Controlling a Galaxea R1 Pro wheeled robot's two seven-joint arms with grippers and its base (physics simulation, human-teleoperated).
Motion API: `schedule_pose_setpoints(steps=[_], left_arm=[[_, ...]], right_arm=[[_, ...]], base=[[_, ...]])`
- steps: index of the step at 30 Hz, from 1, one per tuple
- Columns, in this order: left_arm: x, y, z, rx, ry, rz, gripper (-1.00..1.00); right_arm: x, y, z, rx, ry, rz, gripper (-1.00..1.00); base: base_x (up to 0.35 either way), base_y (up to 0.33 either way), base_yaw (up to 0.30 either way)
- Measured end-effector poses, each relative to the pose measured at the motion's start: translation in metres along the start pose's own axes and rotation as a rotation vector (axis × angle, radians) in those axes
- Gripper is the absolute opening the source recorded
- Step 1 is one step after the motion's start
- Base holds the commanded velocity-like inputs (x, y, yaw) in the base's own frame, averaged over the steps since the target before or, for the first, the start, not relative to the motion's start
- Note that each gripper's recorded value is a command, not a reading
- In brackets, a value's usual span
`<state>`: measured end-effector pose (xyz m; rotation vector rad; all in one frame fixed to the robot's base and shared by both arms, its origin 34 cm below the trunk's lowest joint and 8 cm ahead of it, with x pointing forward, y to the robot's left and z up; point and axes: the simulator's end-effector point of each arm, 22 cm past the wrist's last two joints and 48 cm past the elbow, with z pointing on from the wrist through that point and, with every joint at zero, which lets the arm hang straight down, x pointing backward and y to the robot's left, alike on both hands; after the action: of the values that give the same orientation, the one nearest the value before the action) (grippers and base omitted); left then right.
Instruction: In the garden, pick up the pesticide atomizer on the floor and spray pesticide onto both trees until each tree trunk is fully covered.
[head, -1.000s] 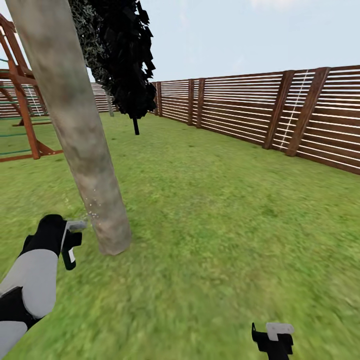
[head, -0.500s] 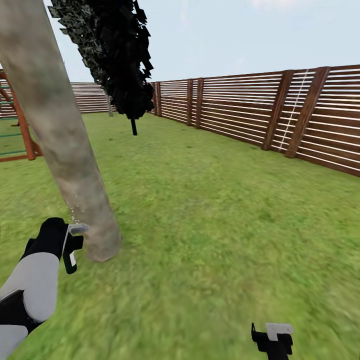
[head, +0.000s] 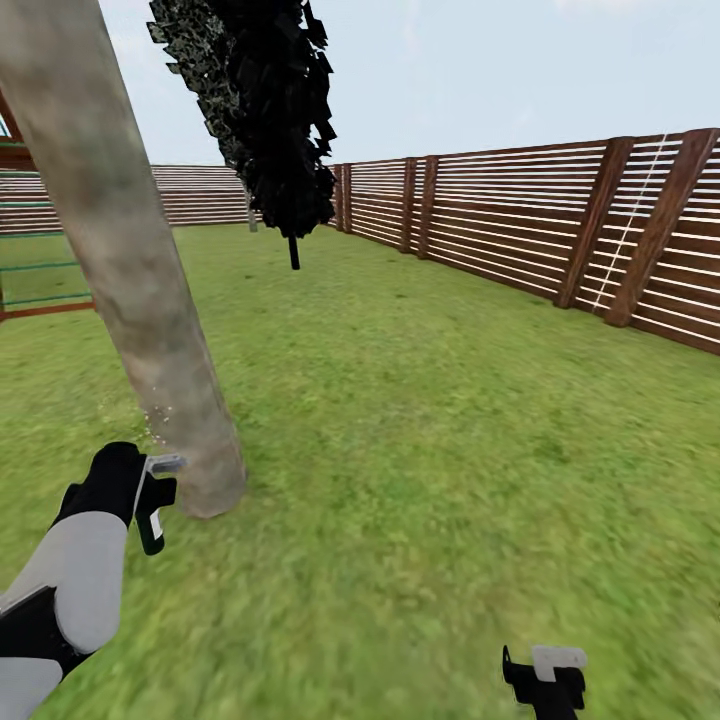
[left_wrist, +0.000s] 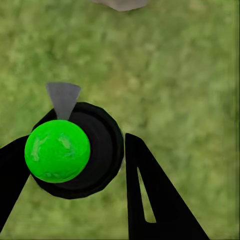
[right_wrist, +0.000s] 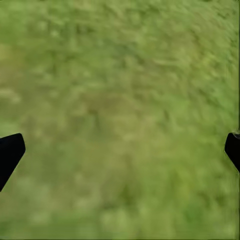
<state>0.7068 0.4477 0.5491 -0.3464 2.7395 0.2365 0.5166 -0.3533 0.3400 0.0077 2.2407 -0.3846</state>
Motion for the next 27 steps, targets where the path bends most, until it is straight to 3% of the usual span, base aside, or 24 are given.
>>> schedule_pose_setpoints(steps=[8,11,14,16,18,19,20,21,23,27], left_arm=[[0.025,-0.004,0.014,0.005,0.051,0.021,-1.00],[0.053,0.030,0.028,-0.014,0.086,0.018,-1.00],[0.051,0.078,0.029,-0.007,0.045,0.016,-1.00],[0.048,0.092,0.027,-0.013,0.032,0.012,-1.00],[0.049,0.088,0.028,-0.007,0.032,0.010,-1.00],[0.050,0.061,0.031,0.020,0.033,0.029,-1.00],[0.052,0.031,0.033,0.073,0.035,0.019,-1.00],[0.053,0.021,0.034,0.076,0.037,0.037,-1.00],[0.052,0.014,0.034,0.084,0.033,0.040,-1.00],[0.052,0.023,0.033,0.068,0.032,0.041,-1.00]], right_arm=[[0.000,0.000,0.000,0.000,0.000,0.000,1.00],[0.000,0.000,0.000,0.000,0.000,0.000,1.00],[0.000,0.000,0.000,0.000,0.000,0.000,1.00],[0.000,0.000,0.000,0.000,0.001,0.000,1.00],[0.000,0.000,0.000,-0.001,0.001,0.000,1.00],[0.000,0.000,0.000,-0.001,0.000,0.000,1.00],[0.000,0.000,0.000,-0.001,0.001,0.000,1.00],[0.000,0.000,0.000,-0.001,0.001,0.000,1.00],[0.000,0.000,0.000,-0.001,0.001,0.000,1.00],[0.000,0.000,0.000,-0.001,0.001,0.000,1.00]], base=[[0.228,-0.230,0.000],[0.046,-0.036,0.000],[0.006,-0.004,0.000],[0.000,0.000,0.000],[0.000,0.000,0.000],[0.000,0.000,0.000],[0.000,0.000,0.000],[0.000,0.000,0.077],[0.000,0.000,0.215],[0.255,0.000,0.086]])
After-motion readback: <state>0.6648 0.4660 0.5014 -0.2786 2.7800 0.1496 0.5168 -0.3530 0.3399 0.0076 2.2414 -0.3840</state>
